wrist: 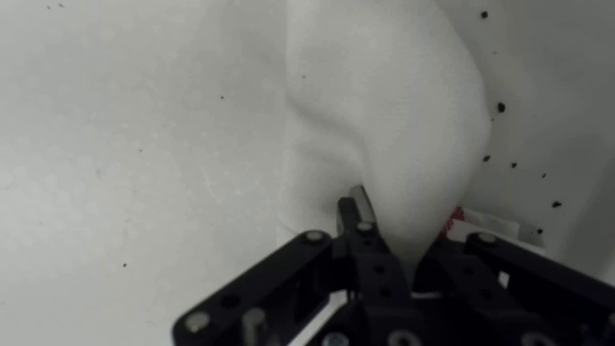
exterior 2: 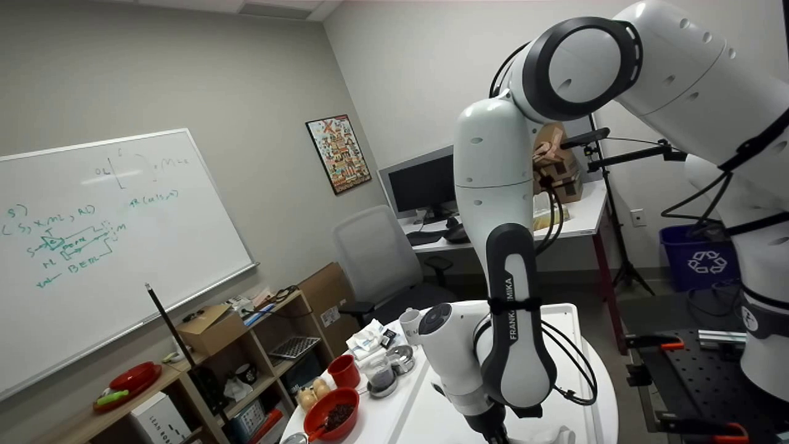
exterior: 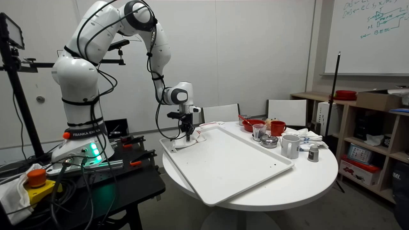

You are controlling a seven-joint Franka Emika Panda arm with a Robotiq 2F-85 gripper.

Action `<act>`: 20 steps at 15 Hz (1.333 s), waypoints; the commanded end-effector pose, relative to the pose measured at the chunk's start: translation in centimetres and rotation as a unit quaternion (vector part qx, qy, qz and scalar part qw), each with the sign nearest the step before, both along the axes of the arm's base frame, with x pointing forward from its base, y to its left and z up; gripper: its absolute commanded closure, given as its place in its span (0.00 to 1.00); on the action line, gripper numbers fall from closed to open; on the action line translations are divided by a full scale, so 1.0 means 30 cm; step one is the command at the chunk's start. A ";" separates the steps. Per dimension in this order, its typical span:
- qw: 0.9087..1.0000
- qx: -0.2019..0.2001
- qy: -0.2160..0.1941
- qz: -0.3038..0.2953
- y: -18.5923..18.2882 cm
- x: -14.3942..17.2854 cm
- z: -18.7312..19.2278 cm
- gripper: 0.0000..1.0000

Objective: Use the white towel to wipe the tray

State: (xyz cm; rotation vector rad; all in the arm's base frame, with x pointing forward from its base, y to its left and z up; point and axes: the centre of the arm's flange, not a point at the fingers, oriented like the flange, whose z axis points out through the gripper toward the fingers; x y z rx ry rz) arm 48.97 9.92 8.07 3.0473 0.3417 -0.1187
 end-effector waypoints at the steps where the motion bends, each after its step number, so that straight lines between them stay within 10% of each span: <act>1: 1.000 -0.005 -0.030 -0.004 -0.017 -0.042 0.103 0.97; 10: 0.991 0.018 -0.107 -0.078 -0.210 -0.021 0.435 0.97; 20: 0.960 0.050 -0.148 -0.234 -0.590 0.094 0.675 0.97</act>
